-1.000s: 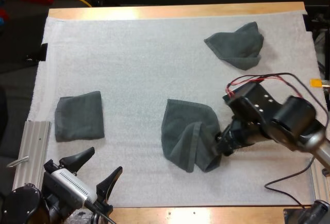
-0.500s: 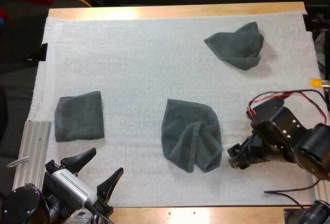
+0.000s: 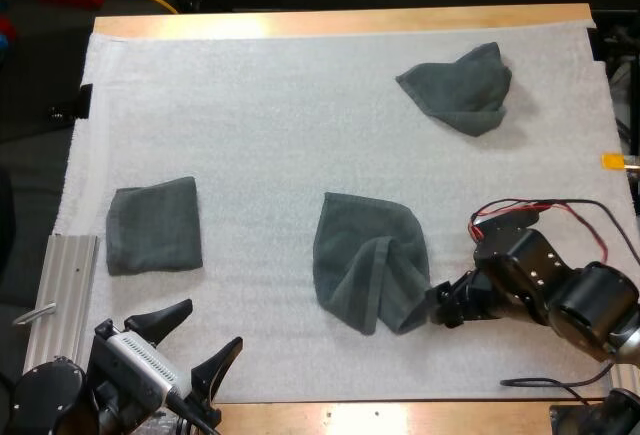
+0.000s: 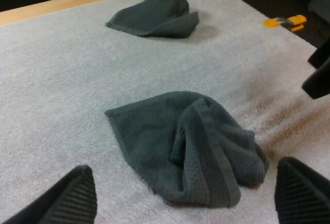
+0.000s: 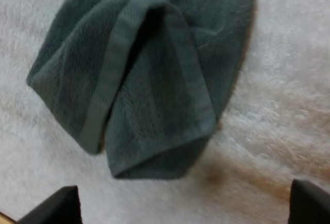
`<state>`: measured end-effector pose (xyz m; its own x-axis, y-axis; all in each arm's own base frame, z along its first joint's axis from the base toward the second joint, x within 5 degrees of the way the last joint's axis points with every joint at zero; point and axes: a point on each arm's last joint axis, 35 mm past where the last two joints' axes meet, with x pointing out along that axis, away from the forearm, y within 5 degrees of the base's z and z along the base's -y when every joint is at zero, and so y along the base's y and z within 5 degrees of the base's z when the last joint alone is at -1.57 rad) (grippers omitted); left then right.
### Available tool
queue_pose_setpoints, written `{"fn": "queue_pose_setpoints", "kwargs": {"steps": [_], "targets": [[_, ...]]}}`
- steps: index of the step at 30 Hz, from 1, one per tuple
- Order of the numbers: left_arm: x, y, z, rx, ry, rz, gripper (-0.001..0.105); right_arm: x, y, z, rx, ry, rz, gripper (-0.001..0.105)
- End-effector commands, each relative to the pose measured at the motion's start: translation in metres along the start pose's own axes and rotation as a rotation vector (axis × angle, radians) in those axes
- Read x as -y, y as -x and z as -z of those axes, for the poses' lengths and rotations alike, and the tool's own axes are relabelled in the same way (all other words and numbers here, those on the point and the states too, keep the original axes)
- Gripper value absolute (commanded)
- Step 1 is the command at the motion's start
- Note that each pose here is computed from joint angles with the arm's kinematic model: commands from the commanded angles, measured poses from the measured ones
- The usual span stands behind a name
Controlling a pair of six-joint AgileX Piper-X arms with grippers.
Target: Pick towel from pile, fold and stack
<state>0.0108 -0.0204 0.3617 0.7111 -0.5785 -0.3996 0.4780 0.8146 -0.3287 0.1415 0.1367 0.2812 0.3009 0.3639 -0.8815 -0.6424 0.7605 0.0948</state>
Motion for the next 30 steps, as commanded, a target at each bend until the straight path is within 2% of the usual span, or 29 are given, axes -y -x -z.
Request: {"fn": "queue_pose_setpoints", "kwargs": {"steps": [1, 6, 11, 22, 30], "targets": [[0.001, 0.001, 0.0, -0.003, 0.009, 0.013, 0.069, 0.002, -0.001, 0.001, 0.015, -0.022, -0.022, 0.077], [0.001, 0.001, 0.0, -0.006, 0.011, 0.019, 0.069, 0.021, -0.019, 0.01, 0.03, -0.126, -0.077, 0.077], [0.001, 0.001, 0.0, -0.009, 0.014, 0.019, 0.069, 0.038, -0.033, 0.019, 0.064, -0.212, -0.193, 0.077], [0.001, 0.001, 0.005, -0.043, 0.038, 0.017, 0.069, 0.048, -0.068, 0.046, 0.127, -0.333, -0.413, 0.077], [0.002, 0.002, 0.01, -0.086, 0.069, 0.031, 0.069, 0.052, -0.096, 0.051, 0.131, -0.395, -0.445, 0.077]]}}
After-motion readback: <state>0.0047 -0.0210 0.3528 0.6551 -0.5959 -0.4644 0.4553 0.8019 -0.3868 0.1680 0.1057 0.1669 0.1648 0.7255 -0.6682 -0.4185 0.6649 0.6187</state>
